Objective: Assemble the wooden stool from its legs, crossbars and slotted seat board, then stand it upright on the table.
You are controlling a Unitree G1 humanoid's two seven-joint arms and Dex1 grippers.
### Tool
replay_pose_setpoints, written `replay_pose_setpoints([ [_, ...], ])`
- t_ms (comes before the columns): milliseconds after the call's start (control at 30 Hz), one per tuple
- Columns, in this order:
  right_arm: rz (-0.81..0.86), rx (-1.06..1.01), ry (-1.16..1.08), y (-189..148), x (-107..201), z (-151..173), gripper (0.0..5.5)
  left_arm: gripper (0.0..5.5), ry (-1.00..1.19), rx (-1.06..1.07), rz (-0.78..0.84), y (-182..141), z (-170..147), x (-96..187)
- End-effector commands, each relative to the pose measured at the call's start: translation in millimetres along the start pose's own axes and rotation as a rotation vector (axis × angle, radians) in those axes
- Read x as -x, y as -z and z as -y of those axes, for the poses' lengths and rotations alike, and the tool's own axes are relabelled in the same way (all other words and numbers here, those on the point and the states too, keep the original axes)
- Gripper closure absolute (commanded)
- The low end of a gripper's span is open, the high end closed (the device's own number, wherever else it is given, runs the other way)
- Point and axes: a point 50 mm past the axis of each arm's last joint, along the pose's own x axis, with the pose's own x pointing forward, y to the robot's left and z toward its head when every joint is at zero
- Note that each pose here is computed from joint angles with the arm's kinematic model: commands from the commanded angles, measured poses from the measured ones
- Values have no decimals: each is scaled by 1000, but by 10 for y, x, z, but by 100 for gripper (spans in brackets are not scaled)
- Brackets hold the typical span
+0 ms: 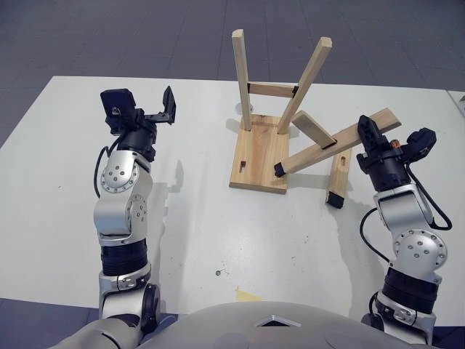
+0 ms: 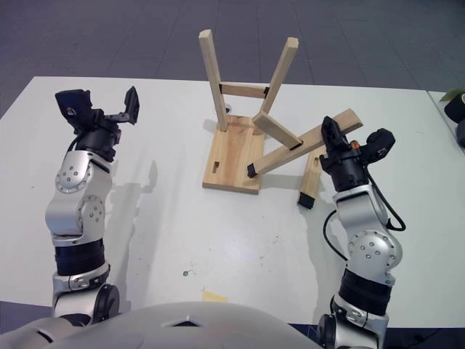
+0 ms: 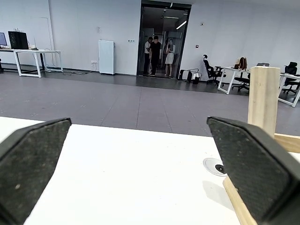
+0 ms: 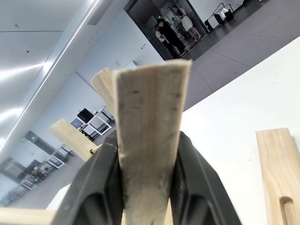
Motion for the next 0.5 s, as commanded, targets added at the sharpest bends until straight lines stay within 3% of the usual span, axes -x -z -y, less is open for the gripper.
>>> replay_pose_setpoints([
  [33, -52, 187, 146, 69, 6, 203, 447, 10, -3, -9, -10, 11, 5, 7],
  [133, -17, 304, 138, 45, -78, 164, 447, 10, -3, -11, -12, 16, 0, 2],
  [267, -22, 315, 110, 92, -121, 123, 447, 10, 11, -19, -12, 21, 25, -15],
  [500, -218, 540, -55, 306, -67, 84, 447, 10, 8, -29, -16, 33, 10, -27],
])
